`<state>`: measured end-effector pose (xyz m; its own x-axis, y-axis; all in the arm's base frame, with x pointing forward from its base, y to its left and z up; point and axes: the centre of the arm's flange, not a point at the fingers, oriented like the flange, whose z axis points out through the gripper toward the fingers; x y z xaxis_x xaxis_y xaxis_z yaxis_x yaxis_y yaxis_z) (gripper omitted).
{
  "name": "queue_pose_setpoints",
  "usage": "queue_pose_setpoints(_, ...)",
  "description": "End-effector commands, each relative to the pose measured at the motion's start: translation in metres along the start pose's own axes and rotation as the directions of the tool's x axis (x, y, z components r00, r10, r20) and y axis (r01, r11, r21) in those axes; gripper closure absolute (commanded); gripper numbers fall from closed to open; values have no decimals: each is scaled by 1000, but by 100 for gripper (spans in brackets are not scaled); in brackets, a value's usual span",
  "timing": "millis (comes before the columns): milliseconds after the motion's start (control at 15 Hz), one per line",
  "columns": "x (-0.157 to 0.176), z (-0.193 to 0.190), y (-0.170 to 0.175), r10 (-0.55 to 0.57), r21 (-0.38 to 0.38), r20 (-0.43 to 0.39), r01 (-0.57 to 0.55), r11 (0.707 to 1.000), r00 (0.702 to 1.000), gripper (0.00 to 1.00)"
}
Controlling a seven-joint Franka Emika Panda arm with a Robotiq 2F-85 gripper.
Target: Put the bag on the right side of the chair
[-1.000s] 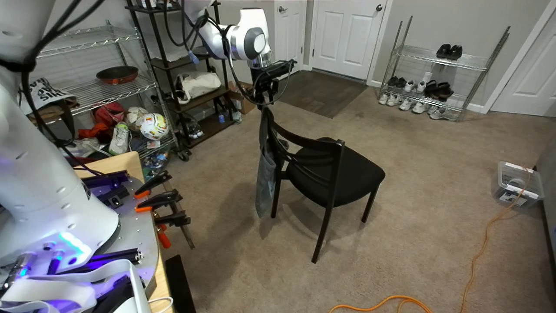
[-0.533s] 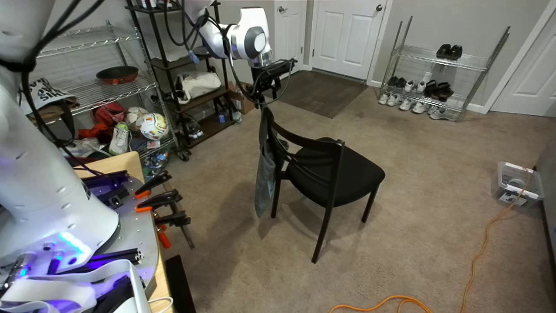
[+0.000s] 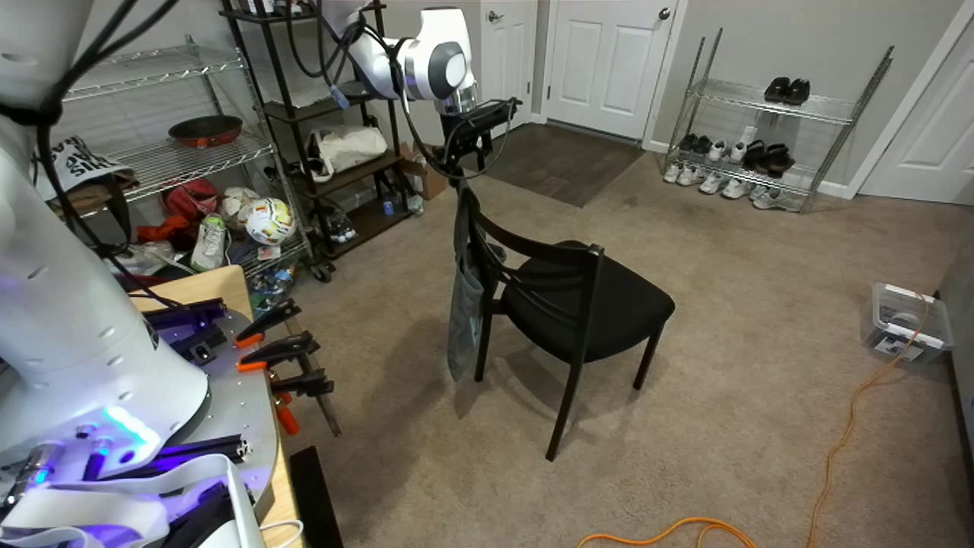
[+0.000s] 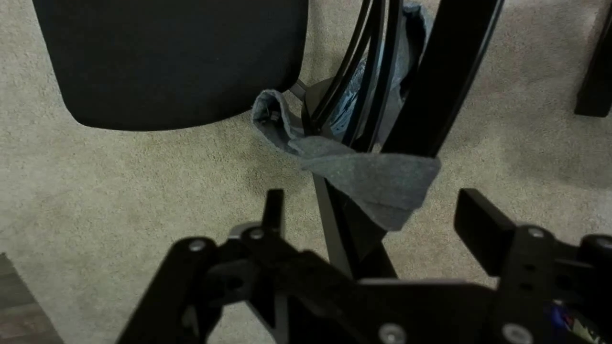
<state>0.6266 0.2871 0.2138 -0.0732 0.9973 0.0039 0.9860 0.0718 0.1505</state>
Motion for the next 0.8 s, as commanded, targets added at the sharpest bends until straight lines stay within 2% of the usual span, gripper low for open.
queue_pose_setpoints(0, -3, -11, -6, -18, -29, -4, 17, 999, 1000, 41)
queue_pose_setpoints(600, 3, -12, -11, -27, -34, -6, 27, 999, 1000, 98)
queue_pose_setpoints(733, 5, -23, -15, -2, -78, -2, 2, 997, 1000, 95)
